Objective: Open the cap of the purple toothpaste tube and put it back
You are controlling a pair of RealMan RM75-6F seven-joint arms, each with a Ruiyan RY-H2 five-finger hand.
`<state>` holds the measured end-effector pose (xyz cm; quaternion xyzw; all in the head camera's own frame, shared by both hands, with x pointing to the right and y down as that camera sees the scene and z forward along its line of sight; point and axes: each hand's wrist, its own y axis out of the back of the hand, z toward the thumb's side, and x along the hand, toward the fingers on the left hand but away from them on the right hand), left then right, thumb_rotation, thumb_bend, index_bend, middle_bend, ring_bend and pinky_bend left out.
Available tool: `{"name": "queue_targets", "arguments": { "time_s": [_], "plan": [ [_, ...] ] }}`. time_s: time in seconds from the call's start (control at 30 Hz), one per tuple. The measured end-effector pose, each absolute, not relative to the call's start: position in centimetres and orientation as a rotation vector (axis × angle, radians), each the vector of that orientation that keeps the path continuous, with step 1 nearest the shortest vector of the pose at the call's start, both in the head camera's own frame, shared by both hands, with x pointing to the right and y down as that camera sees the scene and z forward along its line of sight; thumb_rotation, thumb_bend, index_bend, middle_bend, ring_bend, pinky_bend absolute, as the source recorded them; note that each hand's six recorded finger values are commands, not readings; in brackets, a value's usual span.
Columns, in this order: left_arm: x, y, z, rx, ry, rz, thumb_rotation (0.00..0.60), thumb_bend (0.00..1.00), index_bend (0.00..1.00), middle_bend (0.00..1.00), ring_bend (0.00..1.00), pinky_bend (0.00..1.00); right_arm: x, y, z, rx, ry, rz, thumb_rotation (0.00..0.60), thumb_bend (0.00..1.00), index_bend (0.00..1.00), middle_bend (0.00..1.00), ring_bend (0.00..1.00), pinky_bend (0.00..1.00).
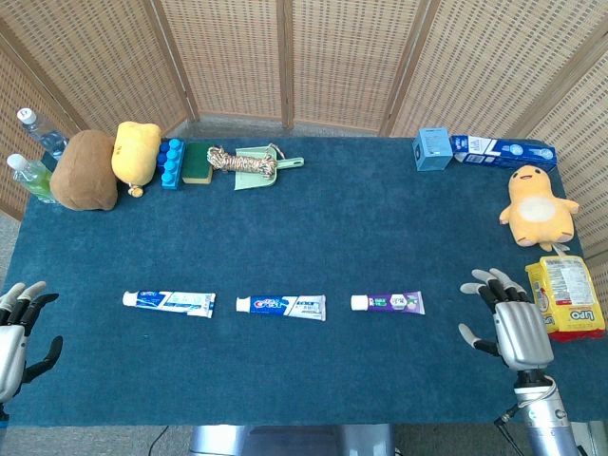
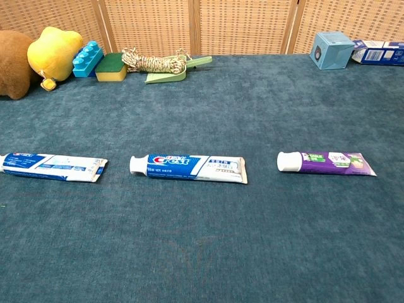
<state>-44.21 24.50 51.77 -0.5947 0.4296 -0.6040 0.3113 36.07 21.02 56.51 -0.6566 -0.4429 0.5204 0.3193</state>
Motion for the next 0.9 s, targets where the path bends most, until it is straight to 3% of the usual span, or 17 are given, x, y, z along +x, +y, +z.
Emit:
{"name": "queue_targets", "arguments": {
  "time_s": [0.5,0.9],
  "plan": [
    [-43.3,24.0,51.5,-1.593,1.123,-1.545,0.6,0.36,0.21,0.16,0.07,0.11,35.7,20.8,56.8,-1.776,-1.163,1.35,0.6,0.24,0.28,0.24,0.14,0.23],
    [-42.2,23.2,52.6,-1.634,1.089,-1.526,0.6,0.36,0.21,0.16,0.07,0.11,33.5,20.0,59.5,-1.828,-1.033,1.434,0.6,0.21,0.29,0.23,0.12,0.23]
  ]
}}
